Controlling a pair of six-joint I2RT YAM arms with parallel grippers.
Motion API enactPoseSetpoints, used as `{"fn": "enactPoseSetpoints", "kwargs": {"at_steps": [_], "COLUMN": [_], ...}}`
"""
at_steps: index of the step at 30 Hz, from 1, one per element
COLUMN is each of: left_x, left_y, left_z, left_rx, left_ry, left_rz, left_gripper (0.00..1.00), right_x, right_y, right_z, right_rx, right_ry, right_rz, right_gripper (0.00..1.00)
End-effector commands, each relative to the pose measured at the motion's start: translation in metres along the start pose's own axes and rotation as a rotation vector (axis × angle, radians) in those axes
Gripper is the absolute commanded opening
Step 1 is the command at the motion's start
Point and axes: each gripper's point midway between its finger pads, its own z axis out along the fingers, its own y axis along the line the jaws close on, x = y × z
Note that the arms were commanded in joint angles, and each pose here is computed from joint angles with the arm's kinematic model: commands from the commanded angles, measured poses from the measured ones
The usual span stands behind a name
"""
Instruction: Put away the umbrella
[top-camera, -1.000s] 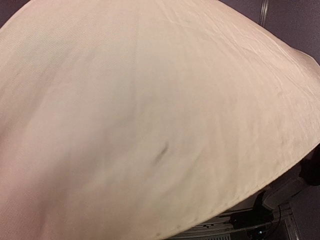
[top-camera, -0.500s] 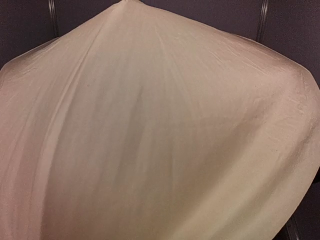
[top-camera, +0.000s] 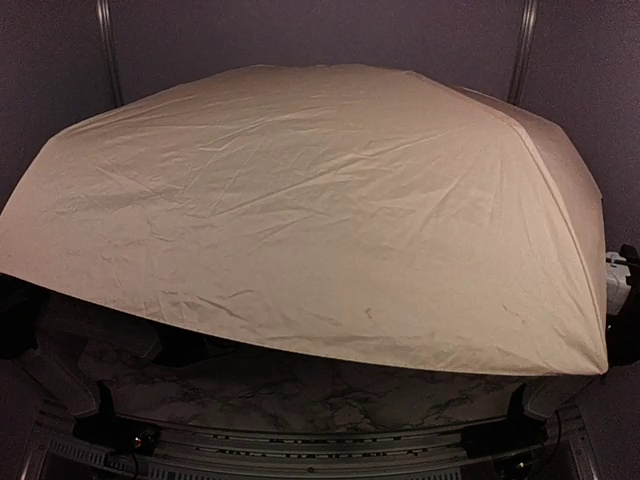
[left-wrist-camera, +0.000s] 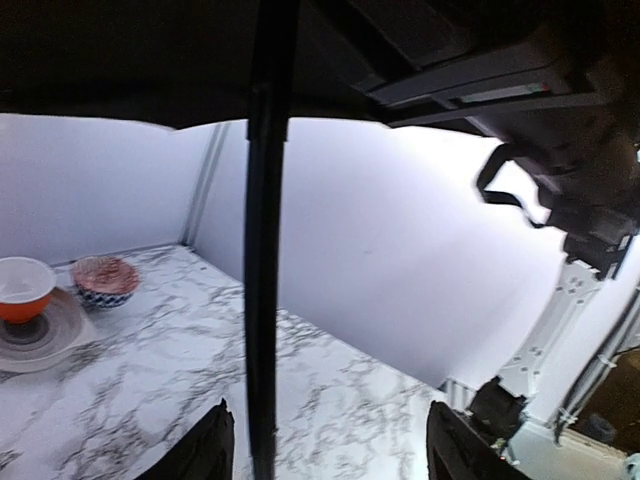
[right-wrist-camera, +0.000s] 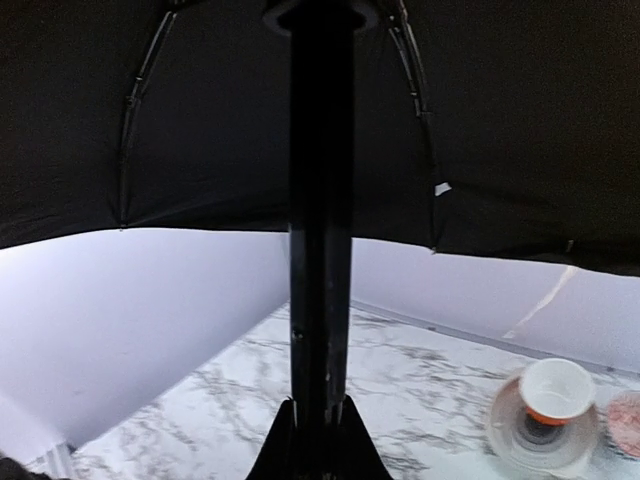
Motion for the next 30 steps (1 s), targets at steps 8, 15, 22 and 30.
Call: {"fn": "enactPoseSetpoints", "kwargs": {"at_steps": [8, 15, 22, 30], "left_x": [0.008, 0.024, 0.015, -0.033], "left_y": [0.015, 0.026, 0.018, -0.033], "left_z": [0.019, 0.029, 0.030, 0.019], "left_rx": [-0.101, -0.135, -0.110, 0.104], "left_ry": [0.060, 0.094, 0.074, 0.012], "left_rz": [0.084, 0.126, 0.039, -0.084], "left_gripper": [0.68, 0.64, 0.00, 0.00], "right_x": [-0.024, -0.026, -0.031, -0.030], "right_y": [-0.016, -0.012, -0.015, -0.018], "right_z": [0.003, 0.004, 0.003, 0.004], "right_rx": [0.189, 0.174, 0.199, 0.147], "right_ry": [-0.067, -0.069, -0.069, -0.027], "right_rz": [-0.053, -0.026, -0.044, -0.085], "right_gripper": [0.00, 0.00, 0.00, 0.50]}}
